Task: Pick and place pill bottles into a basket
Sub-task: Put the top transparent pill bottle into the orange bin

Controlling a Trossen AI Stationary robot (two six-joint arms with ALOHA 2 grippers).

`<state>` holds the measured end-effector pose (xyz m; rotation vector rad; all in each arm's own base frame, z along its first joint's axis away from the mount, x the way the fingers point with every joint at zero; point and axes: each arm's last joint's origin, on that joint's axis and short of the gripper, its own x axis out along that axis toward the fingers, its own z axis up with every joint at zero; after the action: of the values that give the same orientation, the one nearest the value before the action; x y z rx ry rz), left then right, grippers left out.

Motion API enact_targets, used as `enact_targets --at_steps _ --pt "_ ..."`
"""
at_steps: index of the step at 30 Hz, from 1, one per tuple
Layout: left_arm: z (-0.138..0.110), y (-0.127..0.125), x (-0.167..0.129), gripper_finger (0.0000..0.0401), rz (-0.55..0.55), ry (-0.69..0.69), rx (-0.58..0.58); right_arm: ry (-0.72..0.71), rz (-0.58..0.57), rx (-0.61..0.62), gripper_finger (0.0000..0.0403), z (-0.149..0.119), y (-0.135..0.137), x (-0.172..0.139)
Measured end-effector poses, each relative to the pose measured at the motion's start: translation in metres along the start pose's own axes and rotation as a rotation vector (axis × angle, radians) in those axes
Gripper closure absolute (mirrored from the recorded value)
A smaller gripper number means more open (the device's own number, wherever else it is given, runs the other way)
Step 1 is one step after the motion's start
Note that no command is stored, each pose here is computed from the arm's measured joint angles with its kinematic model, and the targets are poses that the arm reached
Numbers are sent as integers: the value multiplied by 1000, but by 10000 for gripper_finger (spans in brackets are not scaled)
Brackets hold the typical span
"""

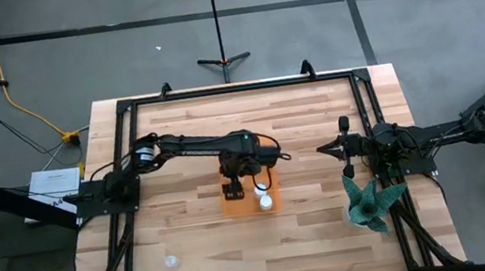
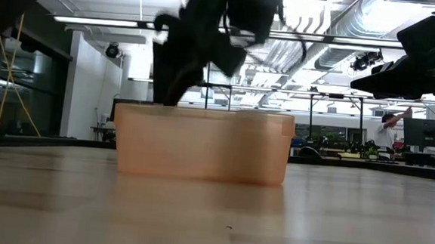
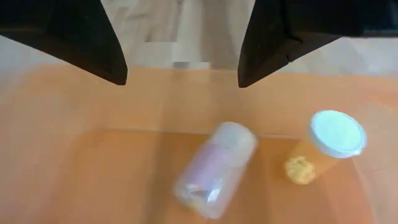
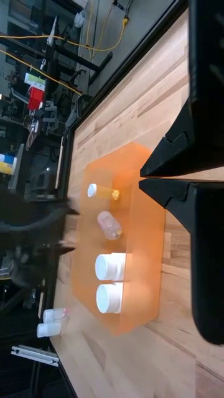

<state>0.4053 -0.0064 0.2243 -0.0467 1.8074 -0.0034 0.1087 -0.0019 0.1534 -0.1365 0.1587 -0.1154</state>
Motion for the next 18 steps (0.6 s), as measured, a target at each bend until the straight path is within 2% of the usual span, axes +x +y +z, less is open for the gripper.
enact_targets --at_steps 3,7,13,18 --pt "-10 -8 -15 74 -23 -43 -16 1 0 0 396 0 0 0" --pt "-27 -20 -36 91 -1 -109 -54 1 0 0 396 0 0 0" --pt "-73 -44 -63 116 229 -256 -129 0 0 0 396 0 0 0" --pt "-124 -57 -72 134 286 -531 -152 -10 -14 -22 396 1 -1 0"
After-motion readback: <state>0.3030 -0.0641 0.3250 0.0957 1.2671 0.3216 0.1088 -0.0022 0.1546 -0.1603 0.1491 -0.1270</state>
